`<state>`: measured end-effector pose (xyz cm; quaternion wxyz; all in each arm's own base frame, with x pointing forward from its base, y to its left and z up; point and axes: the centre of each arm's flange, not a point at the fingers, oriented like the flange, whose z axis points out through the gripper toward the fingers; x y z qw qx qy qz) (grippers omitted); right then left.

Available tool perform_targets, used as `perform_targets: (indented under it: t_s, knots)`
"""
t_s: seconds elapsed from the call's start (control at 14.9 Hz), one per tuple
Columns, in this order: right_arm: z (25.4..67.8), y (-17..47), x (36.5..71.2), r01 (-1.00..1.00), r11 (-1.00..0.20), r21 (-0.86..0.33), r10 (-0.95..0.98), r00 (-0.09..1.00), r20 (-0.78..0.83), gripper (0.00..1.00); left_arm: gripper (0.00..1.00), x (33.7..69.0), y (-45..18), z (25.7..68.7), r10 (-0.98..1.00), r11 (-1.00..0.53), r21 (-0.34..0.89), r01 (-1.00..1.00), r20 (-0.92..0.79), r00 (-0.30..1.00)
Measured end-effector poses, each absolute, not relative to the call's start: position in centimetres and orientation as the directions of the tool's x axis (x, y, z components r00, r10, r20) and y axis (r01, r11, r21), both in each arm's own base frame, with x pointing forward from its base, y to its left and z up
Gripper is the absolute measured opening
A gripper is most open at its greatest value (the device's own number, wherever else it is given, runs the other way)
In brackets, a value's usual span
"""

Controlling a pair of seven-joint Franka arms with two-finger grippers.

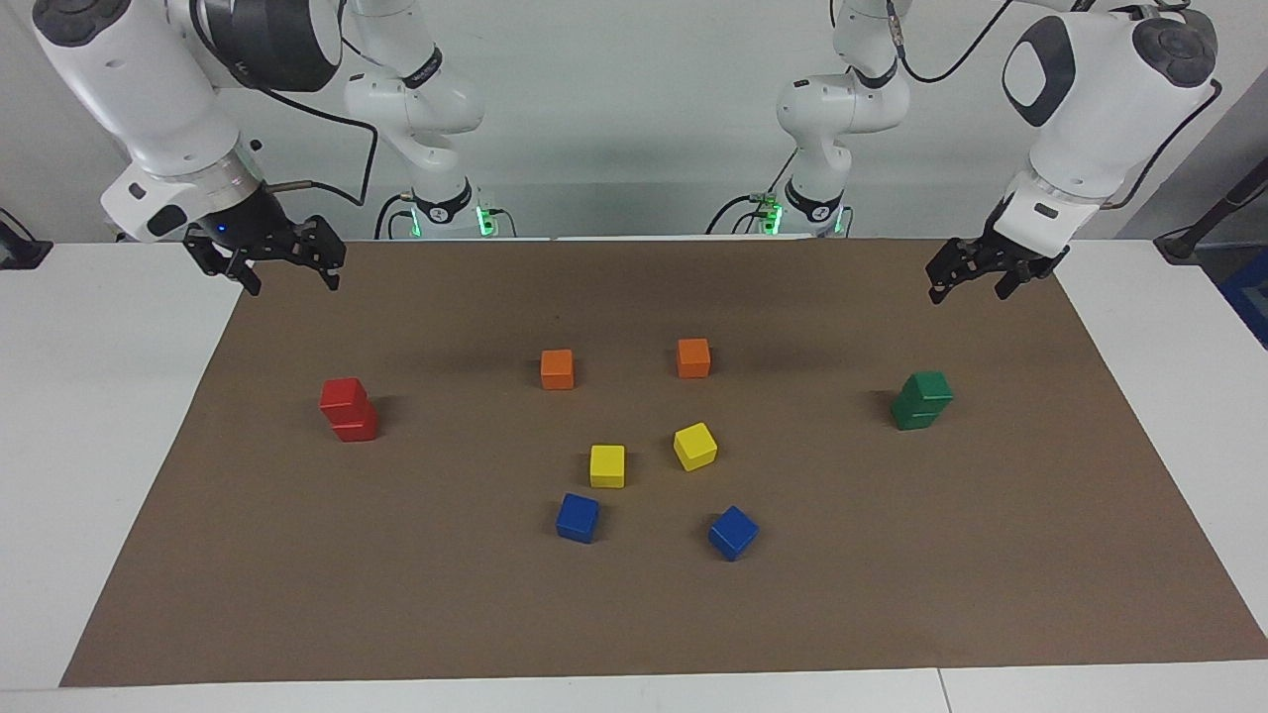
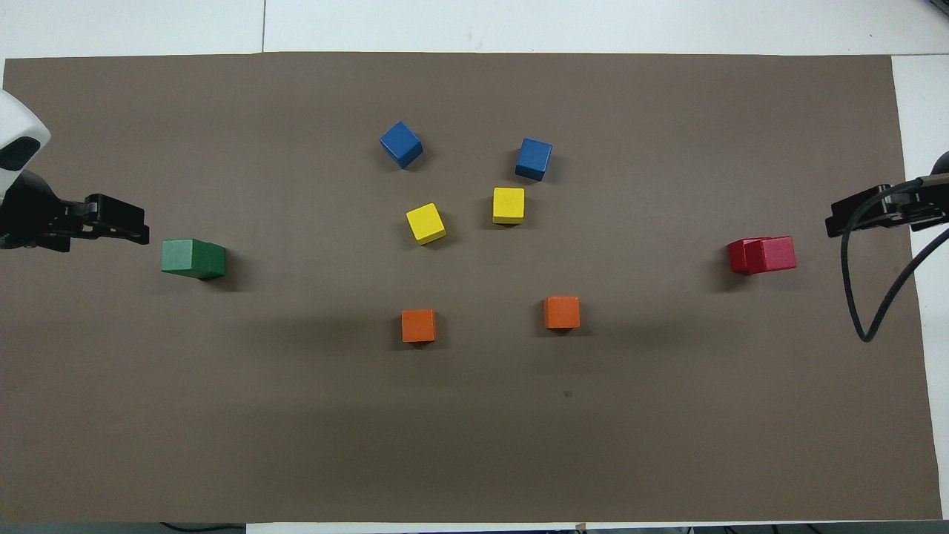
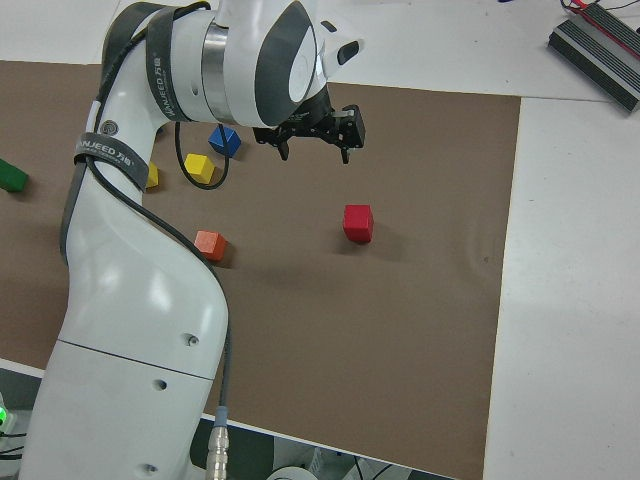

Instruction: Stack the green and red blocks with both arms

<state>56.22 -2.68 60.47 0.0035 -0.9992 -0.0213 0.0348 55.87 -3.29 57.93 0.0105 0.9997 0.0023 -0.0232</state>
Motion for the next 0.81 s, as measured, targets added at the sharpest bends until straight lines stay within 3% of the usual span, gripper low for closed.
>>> perform_targets:
  t_s: [0.81]
  knots:
    - [61.21, -3.23, 56.61, 0.032, -0.999, -0.003, 0.032, 0.999, -0.026, 1.00, 1.00, 55.87, -3.95, 57.91, -0.008, -1.000, 0.021, -0.007, -0.043, 0.999]
